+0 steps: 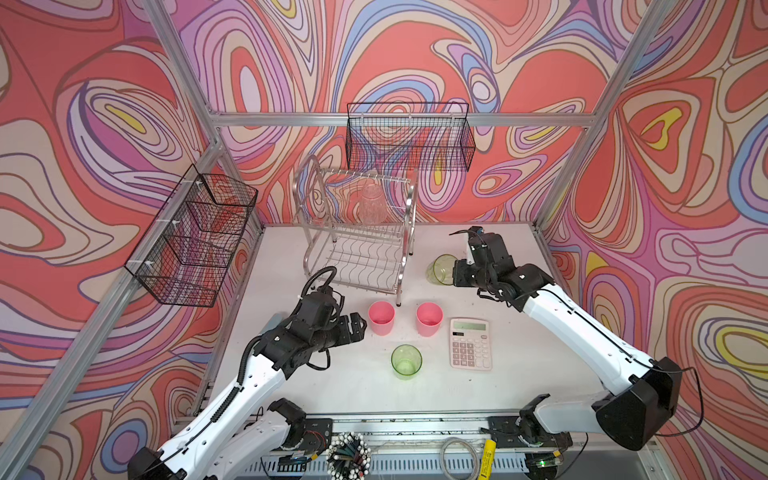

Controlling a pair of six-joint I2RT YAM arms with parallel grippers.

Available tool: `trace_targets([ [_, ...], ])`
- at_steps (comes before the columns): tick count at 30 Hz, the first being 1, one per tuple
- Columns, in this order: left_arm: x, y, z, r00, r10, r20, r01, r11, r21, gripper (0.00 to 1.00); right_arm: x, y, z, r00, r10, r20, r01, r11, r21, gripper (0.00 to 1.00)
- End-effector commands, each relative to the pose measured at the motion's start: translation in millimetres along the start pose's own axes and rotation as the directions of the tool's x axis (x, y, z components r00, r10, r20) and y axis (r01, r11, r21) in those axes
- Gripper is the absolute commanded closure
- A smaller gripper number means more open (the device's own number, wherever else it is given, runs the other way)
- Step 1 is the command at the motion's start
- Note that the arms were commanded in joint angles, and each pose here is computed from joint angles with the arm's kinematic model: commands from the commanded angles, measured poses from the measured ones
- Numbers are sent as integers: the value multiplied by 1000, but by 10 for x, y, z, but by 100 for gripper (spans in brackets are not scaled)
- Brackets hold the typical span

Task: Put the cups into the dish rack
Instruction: 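Grasp the green cup rim with the right gripper and lift it, then carry the green cup toward the left gripper while the left gripper reaches toward it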

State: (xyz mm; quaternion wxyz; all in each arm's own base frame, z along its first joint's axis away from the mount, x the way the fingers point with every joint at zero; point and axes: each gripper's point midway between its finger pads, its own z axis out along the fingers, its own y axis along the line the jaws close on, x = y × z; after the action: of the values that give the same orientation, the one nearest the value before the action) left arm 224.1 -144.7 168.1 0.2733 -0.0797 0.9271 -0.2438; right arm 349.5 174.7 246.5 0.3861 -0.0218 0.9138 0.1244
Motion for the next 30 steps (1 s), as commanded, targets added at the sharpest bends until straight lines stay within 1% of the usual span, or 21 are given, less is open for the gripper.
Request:
trace_targets([
  [1, 43, 71, -35, 999, -48, 11, 49, 999, -22, 2, -8, 202, -36, 998, -51, 43, 53, 996, -68, 100],
  [3, 45, 76, -60, 998, -66, 18, 66, 998, -21, 0, 46, 281, -15, 998, -59, 37, 63, 993, -102, 100],
  [9, 48, 128, -143, 992, -118, 50, 120, 992, -25, 0, 162, 524, 15, 996, -74, 49, 83, 973, -214, 100],
  [17, 28, 203, -227, 969, -226, 96, 230, 973, -34, 0, 223, 771, 8, 992, -93, 91, 117, 939, -323, 100],
  [23, -63, 154, -274, 940, -315, 133, 317, 948, 2, 0, 231, 909, -89, 985, -100, 139, 146, 915, -375, 100],
  [30, -186, 35, -278, 891, -430, 149, 424, 903, 71, 2, 291, 967, -170, 973, -103, 205, 181, 893, -413, 100],
])
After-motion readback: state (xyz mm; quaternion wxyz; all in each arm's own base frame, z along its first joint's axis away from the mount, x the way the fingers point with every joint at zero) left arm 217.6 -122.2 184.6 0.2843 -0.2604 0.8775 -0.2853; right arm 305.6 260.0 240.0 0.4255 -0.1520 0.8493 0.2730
